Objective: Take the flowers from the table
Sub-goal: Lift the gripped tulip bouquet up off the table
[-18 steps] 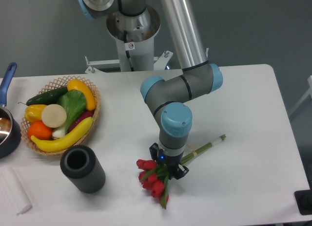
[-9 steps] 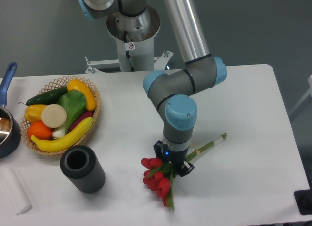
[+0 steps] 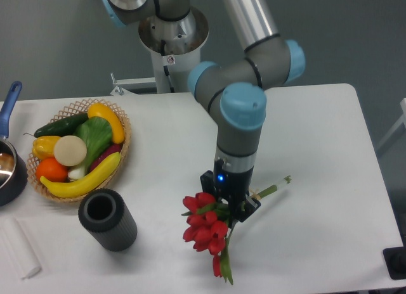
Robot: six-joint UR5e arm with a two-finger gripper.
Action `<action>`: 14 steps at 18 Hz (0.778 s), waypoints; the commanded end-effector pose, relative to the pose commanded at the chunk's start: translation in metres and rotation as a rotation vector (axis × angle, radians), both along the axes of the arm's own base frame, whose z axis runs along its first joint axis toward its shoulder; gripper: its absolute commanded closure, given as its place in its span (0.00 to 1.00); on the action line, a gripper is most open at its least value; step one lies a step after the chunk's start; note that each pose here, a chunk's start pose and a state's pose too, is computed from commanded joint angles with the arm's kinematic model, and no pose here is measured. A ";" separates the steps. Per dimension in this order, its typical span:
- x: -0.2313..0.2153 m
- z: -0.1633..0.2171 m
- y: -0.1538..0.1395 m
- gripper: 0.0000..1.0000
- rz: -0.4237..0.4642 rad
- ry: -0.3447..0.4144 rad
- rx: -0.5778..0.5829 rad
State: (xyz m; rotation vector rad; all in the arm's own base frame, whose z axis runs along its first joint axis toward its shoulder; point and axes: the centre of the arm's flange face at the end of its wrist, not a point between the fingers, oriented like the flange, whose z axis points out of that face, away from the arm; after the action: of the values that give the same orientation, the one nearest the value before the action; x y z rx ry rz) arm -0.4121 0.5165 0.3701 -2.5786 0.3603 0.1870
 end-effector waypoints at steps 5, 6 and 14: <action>0.008 0.053 -0.012 0.55 0.007 -0.088 0.191; 0.007 0.060 -0.012 0.55 0.013 -0.107 0.219; -0.002 0.097 -0.033 0.53 0.013 -0.222 0.403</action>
State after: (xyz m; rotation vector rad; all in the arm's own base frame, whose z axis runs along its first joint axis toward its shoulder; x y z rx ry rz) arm -0.4146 0.4831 0.4667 -2.1757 0.1989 -0.0222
